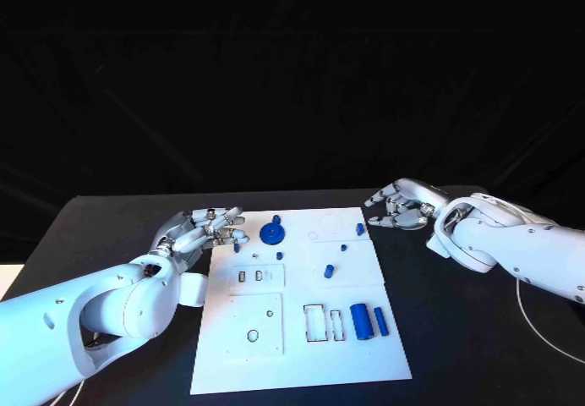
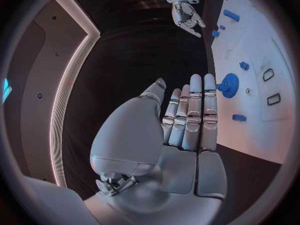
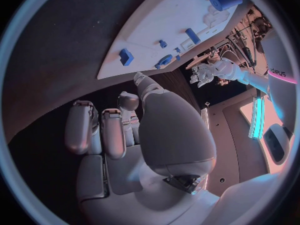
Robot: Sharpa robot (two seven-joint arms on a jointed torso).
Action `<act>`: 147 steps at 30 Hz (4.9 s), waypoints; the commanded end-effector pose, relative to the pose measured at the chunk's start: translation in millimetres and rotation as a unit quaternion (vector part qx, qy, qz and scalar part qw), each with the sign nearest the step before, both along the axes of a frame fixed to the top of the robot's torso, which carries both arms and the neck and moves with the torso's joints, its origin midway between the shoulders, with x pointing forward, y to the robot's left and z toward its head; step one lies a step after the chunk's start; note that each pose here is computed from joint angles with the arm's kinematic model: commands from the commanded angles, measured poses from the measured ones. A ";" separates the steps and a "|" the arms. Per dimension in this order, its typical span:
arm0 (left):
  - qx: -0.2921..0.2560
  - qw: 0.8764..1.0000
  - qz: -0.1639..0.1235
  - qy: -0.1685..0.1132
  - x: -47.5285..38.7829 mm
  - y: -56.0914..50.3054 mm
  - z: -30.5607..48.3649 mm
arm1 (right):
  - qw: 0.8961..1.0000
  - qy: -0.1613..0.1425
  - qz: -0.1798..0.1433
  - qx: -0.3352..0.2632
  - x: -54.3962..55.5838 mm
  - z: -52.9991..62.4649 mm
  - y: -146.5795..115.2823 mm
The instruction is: Assemble the parts on the task board
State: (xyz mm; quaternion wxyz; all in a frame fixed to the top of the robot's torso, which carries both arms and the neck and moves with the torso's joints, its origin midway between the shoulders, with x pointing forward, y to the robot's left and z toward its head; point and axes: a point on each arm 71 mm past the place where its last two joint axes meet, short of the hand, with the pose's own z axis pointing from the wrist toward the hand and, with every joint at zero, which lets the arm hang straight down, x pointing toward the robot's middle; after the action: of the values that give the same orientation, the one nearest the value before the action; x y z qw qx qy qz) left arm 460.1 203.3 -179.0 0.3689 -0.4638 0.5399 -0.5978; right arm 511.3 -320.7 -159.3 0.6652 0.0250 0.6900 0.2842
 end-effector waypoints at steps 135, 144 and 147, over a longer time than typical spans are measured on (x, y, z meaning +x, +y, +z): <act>-0.001 1.000 -0.009 0.006 10.1 -0.1 -6.4 | 0.986 0.082 0.099 -0.107 -56.5 -62.1 238.8; -0.001 1.000 -0.009 0.007 10.2 0.1 -6.6 | 0.987 0.075 0.095 -0.109 -56.8 -61.5 237.6; -0.001 1.000 -0.010 0.007 10.2 0.0 -6.6 | 0.987 0.072 0.095 -0.106 -56.8 -61.0 238.0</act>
State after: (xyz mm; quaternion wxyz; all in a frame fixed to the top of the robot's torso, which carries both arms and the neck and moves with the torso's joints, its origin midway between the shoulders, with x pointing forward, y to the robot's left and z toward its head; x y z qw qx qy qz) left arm 470.8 205.5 -186.5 0.3666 -0.4686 0.5451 -0.5907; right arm 455.3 -80.1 -213.1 0.5896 -0.0838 0.7494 0.2894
